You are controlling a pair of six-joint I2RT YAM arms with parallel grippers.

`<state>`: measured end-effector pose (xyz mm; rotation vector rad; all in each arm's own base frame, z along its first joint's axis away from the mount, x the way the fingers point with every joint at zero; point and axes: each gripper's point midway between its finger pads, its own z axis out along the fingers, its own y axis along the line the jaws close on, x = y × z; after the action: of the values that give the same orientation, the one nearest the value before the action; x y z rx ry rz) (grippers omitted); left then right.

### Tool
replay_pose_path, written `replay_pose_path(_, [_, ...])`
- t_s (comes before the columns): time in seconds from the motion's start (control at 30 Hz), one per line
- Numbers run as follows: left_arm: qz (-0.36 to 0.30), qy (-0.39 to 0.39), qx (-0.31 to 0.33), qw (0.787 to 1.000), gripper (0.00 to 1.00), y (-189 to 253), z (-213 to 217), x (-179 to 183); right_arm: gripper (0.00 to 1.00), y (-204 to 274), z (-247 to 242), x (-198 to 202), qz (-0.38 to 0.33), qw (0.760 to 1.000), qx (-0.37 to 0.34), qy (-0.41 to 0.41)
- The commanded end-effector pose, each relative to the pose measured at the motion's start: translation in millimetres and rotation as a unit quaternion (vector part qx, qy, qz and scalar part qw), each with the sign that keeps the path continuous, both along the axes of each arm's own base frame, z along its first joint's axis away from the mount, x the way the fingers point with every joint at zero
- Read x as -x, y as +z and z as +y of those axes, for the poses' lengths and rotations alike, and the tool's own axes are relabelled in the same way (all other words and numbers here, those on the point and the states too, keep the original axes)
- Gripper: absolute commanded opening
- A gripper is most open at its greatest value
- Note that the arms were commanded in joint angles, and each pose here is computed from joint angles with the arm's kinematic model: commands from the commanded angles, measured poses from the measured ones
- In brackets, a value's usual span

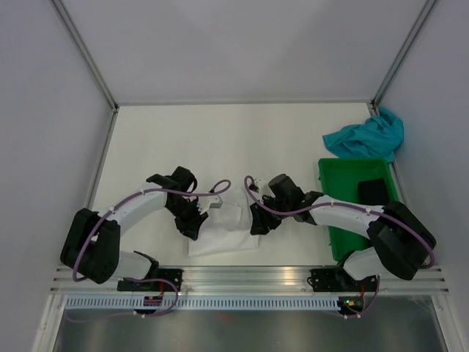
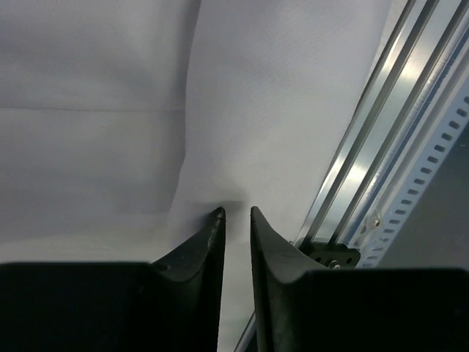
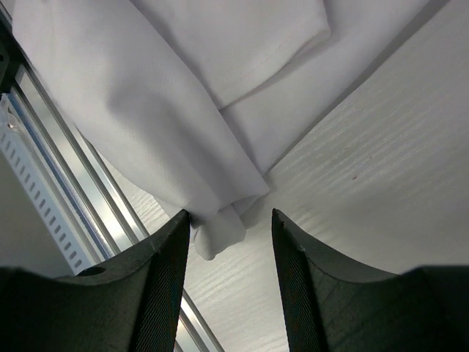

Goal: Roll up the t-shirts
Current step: Roll the tshirt

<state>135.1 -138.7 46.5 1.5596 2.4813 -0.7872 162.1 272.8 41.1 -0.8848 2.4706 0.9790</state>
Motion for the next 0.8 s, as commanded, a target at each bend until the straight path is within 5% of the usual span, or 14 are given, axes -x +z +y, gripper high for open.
replay_pose_path(0.0, [-0.022,0.012,-0.001,1.0,0.23,-6.4,-4.2,-14.7,0.55,30.5,2.0,-17.5,-0.069,0.998,-0.009,0.013])
replay_pose_path(0.2, [0.0,0.004,-0.005,1.0,0.03,-15.0,-3.1,-8.3,0.54,68.6,-6.6,-34.3,-0.165,0.986,-0.016,0.005])
replay_pose_path(0.3, [0.007,0.002,-0.007,1.0,0.02,-18.1,-2.9,-7.6,0.54,73.7,-8.4,-28.0,-0.241,0.97,0.001,0.038])
replay_pose_path(0.5, [0.022,0.008,-0.021,0.999,0.02,-24.7,-1.5,-9.2,0.55,54.6,2.5,18.6,-0.431,0.878,0.073,0.195])
replay_pose_path(0.77, [0.025,0.013,-0.029,0.999,0.02,-29.7,-1.8,-13.0,0.62,29.4,17.4,38.1,-0.53,0.782,0.18,0.274])
